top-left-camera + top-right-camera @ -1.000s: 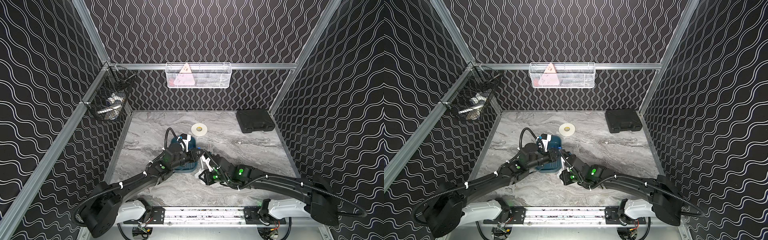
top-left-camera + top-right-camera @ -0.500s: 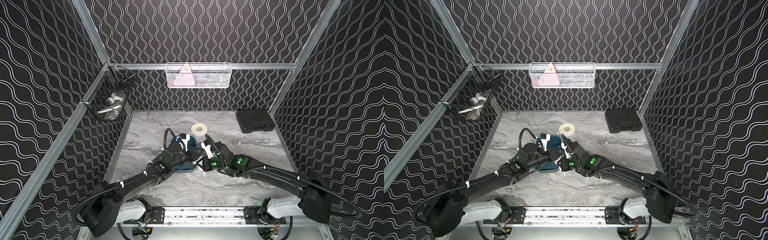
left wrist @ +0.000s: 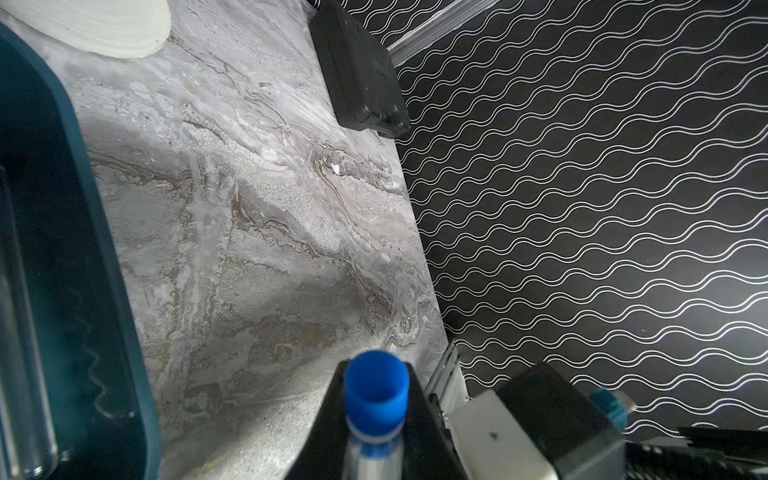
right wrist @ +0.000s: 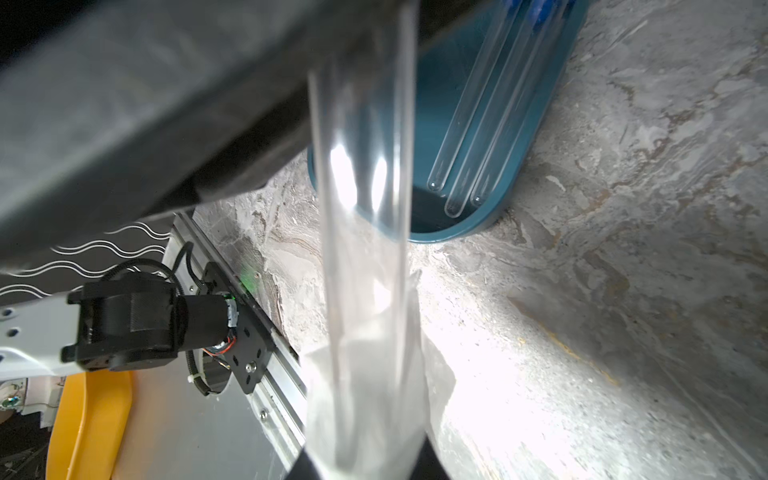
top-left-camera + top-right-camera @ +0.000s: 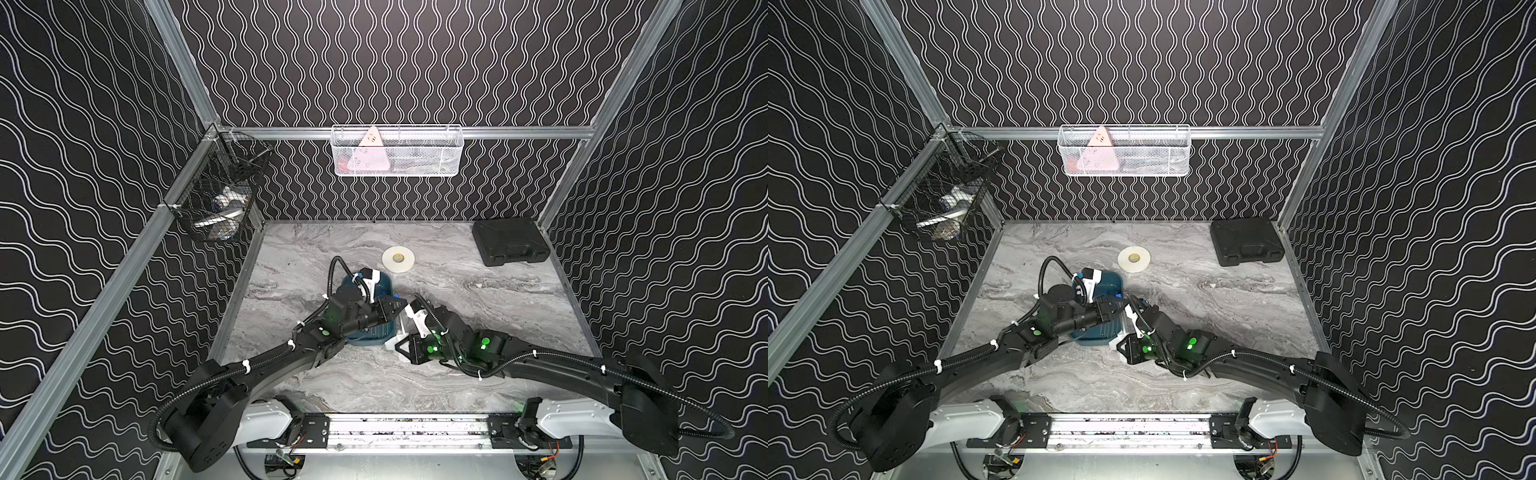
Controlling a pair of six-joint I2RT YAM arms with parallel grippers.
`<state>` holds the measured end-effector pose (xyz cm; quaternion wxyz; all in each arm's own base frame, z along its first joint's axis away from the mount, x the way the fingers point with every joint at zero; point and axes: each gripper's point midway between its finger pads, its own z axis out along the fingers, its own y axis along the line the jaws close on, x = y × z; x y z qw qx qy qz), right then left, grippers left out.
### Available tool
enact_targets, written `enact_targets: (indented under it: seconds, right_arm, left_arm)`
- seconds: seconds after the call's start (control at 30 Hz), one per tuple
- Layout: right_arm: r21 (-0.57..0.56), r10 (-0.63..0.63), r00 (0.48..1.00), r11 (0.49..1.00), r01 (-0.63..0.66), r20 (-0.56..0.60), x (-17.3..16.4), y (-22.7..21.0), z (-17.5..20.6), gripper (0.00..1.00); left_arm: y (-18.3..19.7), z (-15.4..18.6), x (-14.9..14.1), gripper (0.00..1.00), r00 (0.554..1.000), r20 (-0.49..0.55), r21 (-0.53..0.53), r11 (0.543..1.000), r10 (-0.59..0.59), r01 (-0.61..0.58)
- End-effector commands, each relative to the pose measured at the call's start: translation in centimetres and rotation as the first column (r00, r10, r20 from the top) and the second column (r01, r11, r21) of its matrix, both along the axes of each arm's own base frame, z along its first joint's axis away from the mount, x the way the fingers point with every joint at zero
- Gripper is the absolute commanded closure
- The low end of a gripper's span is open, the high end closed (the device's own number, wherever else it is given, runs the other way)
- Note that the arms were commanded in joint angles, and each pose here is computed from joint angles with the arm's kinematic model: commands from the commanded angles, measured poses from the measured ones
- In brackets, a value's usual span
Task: Wipe the exteriors of test tubes
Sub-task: Wipe the dirt from the test tube.
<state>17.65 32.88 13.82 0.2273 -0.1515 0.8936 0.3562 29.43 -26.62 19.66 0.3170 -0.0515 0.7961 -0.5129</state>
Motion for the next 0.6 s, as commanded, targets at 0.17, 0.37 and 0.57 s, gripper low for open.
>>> enact_targets:
  seconds: [0.17, 0.37, 0.57]
  right_arm:
    - [0.04, -0.055, 0.997, 0.998, 0.052, 0.054, 5.2, 0.8, 3.3, 0.83]
    - [0.018, 0.003, 0.999, 1.0, -0.004, 0.053, 7.3, 1.8, 4.1, 0.83]
    - [0.014, 0.006, 1.0, 1.0, -0.006, -0.027, 3.5, 0.9, 1.5, 0.83]
  left_arm:
    - [0.0, 1.0, 0.2, 0.85, 0.999, 0.035, -0.027, 1.0, 0.001, 0.0]
    - [0.2, 1.3, 0.2, 0.85, 0.999, 0.039, -0.024, 1.0, 0.002, -0.001]
    - [0.5, 1.7, 0.6, 0.85, 0.999, 0.049, -0.029, 1.0, 0.012, -0.01]
